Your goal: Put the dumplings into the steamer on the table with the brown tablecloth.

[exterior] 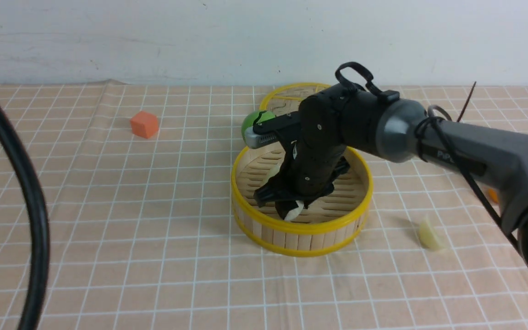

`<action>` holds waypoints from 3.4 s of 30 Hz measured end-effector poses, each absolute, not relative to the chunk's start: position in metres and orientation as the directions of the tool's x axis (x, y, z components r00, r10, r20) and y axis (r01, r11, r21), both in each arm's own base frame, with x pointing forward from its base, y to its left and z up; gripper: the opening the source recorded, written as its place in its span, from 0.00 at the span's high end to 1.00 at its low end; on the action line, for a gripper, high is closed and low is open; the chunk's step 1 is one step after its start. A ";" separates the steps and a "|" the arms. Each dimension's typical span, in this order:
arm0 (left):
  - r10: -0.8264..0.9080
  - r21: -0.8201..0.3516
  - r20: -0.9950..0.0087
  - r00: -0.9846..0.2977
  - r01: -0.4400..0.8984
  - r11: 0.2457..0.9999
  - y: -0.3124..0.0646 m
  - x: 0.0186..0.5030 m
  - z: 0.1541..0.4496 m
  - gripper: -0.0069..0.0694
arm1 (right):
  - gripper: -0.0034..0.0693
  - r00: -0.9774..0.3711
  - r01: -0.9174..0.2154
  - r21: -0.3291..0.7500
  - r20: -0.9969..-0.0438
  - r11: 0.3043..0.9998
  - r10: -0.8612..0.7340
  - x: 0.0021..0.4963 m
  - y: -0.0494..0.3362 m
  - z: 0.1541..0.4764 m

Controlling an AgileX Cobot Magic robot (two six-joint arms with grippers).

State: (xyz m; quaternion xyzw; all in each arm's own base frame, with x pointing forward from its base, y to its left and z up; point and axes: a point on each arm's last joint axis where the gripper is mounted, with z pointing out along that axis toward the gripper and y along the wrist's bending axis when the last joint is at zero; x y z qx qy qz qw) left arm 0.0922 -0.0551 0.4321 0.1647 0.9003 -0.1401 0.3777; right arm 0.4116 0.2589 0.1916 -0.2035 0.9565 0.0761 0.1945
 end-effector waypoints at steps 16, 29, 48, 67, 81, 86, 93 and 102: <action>0.185 -0.106 -0.720 -0.669 0.369 0.923 -0.053 0.095 0.428 0.93 | 0.18 -0.808 -0.471 -0.012 -0.395 0.882 -0.437 0.359 0.172 0.331; 0.181 -0.107 -0.729 -0.660 0.371 0.922 -0.053 0.096 0.429 0.93 | 0.20 -0.900 -0.205 0.006 -0.394 0.979 -0.186 0.359 0.063 0.229; 0.185 -0.105 -0.721 -0.668 0.369 0.923 -0.052 0.095 0.428 0.93 | 0.61 -0.923 -0.198 0.014 -0.340 0.980 -0.181 0.383 0.069 0.163; 0.190 -0.086 -0.725 -0.662 0.361 0.929 -0.051 0.096 0.428 0.93 | 0.60 -0.776 -0.463 0.047 -0.503 0.885 -0.380 0.396 0.199 0.251; 0.211 -0.065 -0.734 -0.645 0.377 0.924 -0.047 0.090 0.426 0.93 | 0.36 -0.851 -0.354 0.030 -0.425 0.935 -0.309 0.417 0.205 0.196; 0.186 -0.075 -0.780 -0.597 0.385 0.920 -0.035 0.069 0.407 0.93 | 0.25 -0.814 -0.353 0.039 -0.504 0.935 -0.287 0.408 0.200 0.243; 0.046 -0.143 -0.901 -0.430 0.398 0.906 -0.016 0.038 0.357 0.93 | 0.32 -0.679 -0.366 0.063 -0.701 0.928 -0.220 0.362 0.178 0.350; -0.075 -0.211 -0.945 -0.318 0.416 0.885 -0.016 0.034 0.311 0.93 | 0.69 -0.494 -0.407 0.067 -0.855 0.911 -0.158 0.265 0.132 0.384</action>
